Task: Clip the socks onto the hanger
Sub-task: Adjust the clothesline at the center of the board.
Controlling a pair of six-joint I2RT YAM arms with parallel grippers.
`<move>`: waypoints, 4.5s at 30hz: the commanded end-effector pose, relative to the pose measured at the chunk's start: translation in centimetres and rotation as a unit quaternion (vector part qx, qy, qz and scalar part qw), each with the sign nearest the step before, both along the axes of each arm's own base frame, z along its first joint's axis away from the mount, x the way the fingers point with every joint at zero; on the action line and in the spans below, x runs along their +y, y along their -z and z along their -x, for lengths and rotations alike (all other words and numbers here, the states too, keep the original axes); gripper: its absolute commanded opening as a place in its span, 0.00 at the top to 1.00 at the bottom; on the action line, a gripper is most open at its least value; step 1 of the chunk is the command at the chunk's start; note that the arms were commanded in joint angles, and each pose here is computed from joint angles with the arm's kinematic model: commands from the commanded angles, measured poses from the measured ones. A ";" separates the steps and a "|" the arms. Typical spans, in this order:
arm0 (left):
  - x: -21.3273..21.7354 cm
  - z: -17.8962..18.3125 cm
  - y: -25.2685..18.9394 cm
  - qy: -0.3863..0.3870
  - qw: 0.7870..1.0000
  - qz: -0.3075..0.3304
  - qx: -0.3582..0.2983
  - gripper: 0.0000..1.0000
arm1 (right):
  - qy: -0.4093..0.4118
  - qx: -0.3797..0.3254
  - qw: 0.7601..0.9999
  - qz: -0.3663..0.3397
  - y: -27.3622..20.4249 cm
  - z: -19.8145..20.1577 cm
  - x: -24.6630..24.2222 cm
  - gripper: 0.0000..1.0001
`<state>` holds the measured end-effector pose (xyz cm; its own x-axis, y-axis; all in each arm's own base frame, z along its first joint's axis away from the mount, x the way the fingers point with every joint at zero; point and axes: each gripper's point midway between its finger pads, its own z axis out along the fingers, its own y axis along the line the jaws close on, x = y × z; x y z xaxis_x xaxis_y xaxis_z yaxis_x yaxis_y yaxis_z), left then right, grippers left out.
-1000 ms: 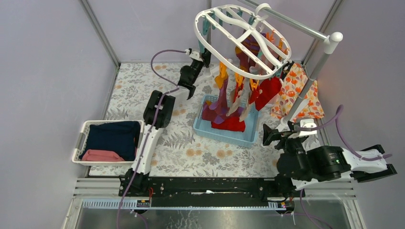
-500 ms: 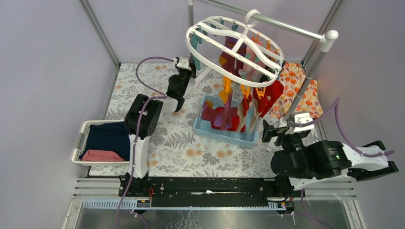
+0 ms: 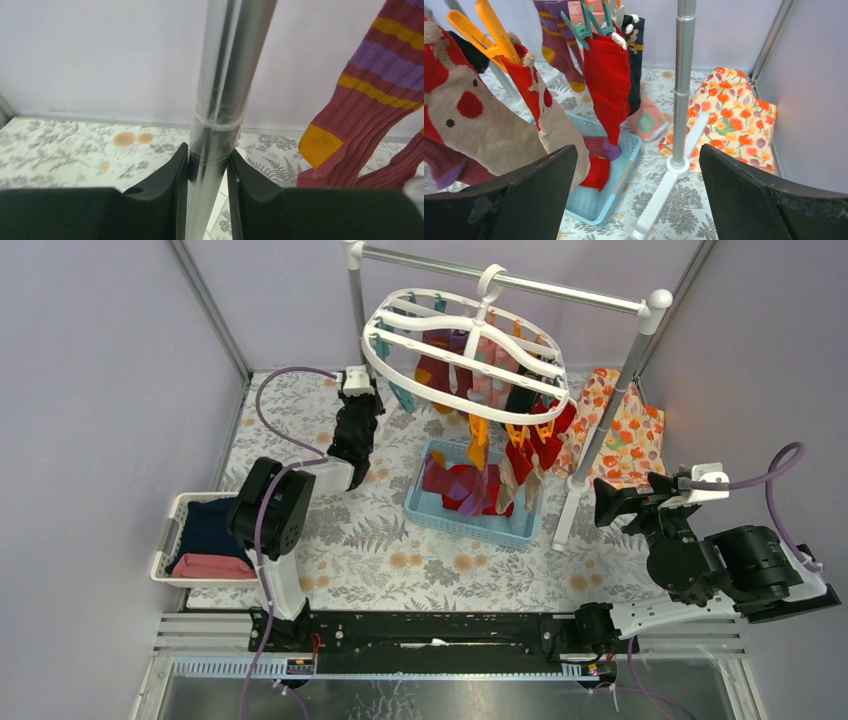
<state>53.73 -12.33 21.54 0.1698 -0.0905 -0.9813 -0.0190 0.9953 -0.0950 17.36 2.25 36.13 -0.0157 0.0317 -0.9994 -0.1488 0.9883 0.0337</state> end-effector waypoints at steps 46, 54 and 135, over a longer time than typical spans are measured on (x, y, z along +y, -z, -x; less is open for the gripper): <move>2.0 16.9 -6.2 0.189 0.957 0.217 0.045 0.01 | -0.387 -0.103 0.907 0.133 -20.7 8.9 12.8 0.00; 0.9 19.2 -7.9 0.233 0.948 0.214 0.042 0.01 | -0.457 -0.157 0.875 -0.029 -24.5 11.4 15.1 0.00; -0.2 25.4 -6.6 0.305 0.937 0.097 0.141 0.01 | 0.005 0.110 0.975 -0.193 11.7 -20.2 1.1 0.83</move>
